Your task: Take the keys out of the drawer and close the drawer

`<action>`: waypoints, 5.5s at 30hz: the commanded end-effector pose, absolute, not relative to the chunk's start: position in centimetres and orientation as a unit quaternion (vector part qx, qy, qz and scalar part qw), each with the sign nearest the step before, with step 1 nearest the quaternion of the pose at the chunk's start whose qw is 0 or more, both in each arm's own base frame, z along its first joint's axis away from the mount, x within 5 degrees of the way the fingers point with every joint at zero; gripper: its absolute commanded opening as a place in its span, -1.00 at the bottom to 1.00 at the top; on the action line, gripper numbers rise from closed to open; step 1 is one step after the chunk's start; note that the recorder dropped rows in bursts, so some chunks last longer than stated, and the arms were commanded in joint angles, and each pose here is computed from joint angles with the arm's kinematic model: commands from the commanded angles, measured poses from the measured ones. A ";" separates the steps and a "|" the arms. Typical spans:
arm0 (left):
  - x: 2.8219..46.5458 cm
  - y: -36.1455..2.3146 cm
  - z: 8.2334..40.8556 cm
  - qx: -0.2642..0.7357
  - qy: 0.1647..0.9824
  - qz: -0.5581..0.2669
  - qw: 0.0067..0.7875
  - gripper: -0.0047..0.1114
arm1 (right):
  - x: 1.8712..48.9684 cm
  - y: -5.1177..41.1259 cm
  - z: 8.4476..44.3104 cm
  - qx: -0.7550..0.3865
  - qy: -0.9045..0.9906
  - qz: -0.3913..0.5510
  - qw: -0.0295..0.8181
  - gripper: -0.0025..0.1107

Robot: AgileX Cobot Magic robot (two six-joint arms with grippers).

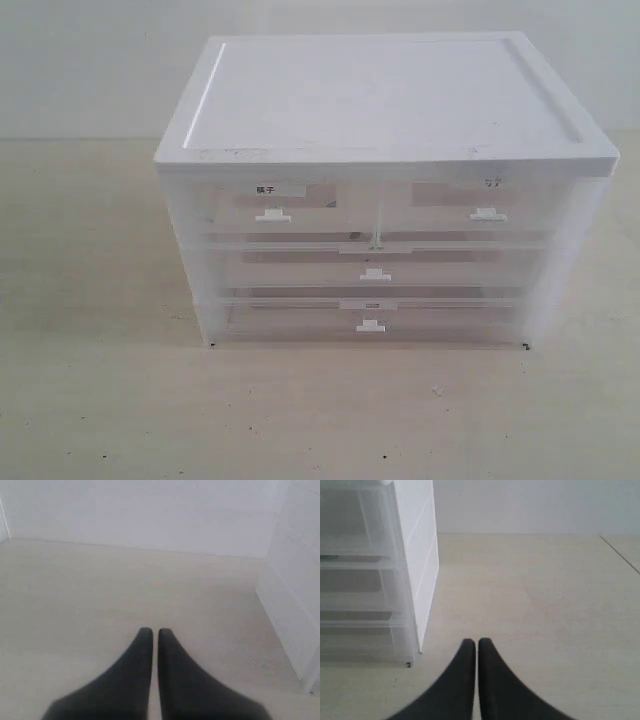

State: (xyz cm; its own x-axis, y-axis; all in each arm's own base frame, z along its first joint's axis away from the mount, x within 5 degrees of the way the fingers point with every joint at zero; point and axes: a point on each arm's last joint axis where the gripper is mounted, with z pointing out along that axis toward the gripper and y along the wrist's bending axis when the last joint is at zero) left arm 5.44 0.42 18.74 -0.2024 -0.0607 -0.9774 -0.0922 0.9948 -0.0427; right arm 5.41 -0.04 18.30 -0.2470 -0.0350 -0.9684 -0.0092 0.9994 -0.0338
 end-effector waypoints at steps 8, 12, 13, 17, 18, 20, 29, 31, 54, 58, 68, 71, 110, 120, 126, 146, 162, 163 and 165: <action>5.6 0.5 20.8 -0.043 0.696 0.024 0.717 -0.84 | 5.6 0.0 20.7 -0.033 0.701 -0.030 0.712 -0.96; 5.5 0.6 22.0 -0.065 0.642 -0.001 0.764 -0.84 | 5.5 0.1 22.3 -0.030 0.633 -0.023 0.773 -0.96; 5.4 0.6 22.6 -0.088 0.617 -0.029 0.781 -0.84 | 5.4 0.1 22.7 -0.023 0.619 -0.015 0.785 -0.96; 5.1 0.7 23.4 -0.202 0.549 -0.185 0.790 -0.84 | 5.1 0.2 23.7 0.022 0.568 0.053 0.821 -0.96; 5.1 0.7 23.4 -0.219 0.543 -0.209 0.784 -0.84 | 5.0 0.2 23.9 0.043 0.559 0.086 0.823 -0.96; 5.2 0.6 23.4 -0.225 0.540 -0.227 0.778 -0.84 | 4.9 0.2 24.0 0.079 0.548 0.142 0.820 -0.96; 3.9 -4.1 26.3 0.060 0.480 -0.334 0.809 -0.84 | 4.6 0.9 24.8 0.092 0.506 0.252 0.820 -0.96; 4.3 -4.8 27.4 0.112 0.486 -0.336 0.799 -0.84 | 4.8 2.1 25.2 0.017 0.505 0.264 0.822 -0.96; 14.2 -9.4 19.4 0.333 0.658 -0.384 0.556 -0.84 | 17.8 5.7 18.8 -0.161 0.725 0.287 0.606 -0.96; 15.0 -13.3 16.8 0.432 0.629 -0.324 0.559 -0.84 | 19.1 5.8 18.2 -0.173 0.714 0.292 0.613 -0.96; 18.9 -22.8 14.3 0.571 0.577 -0.180 0.555 -0.50 | 19.3 5.6 18.6 -0.163 0.701 0.280 0.635 -0.96; 19.2 -24.1 14.5 0.579 0.564 -0.150 0.570 -0.34 | 19.3 5.6 18.6 -0.163 0.702 0.280 0.635 -0.96; 21.0 -27.9 11.9 0.659 0.432 0.215 0.578 -0.43 | 19.3 5.6 18.5 -0.165 0.706 0.278 0.630 -0.96; 21.9 -27.2 11.2 0.639 0.449 0.275 0.561 -0.57 | 19.3 5.6 18.5 -0.165 0.706 0.278 0.630 -0.96; 22.0 -26.7 11.0 0.634 0.462 0.305 0.540 -0.84 | 19.3 5.6 18.5 -0.164 0.706 0.277 0.630 -0.96; 16.2 -29.4 10.5 0.675 0.431 0.309 0.512 -0.84 | 19.4 5.4 18.5 -0.154 0.707 0.273 0.635 -0.96; 15.1 -29.5 11.8 0.592 0.470 0.309 0.577 -0.83 | 19.4 5.4 18.4 -0.155 0.711 0.270 0.631 -0.96; 14.9 -29.6 11.9 0.588 0.474 0.302 0.582 -0.79 | 19.4 5.4 18.4 -0.155 0.711 0.270 0.631 -0.96; 14.7 -29.8 11.9 0.577 0.485 0.281 0.594 -0.69 | 19.4 5.4 18.4 -0.155 0.711 0.270 0.631 -0.96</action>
State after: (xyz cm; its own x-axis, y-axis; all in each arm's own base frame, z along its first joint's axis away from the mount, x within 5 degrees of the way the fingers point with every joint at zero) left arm 15.07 -29.67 11.79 0.3785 0.9098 -0.1705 0.2042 0.0976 0.9741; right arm 19.29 5.44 18.41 -0.1580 0.1215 -0.9799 -0.5634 0.8039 0.1906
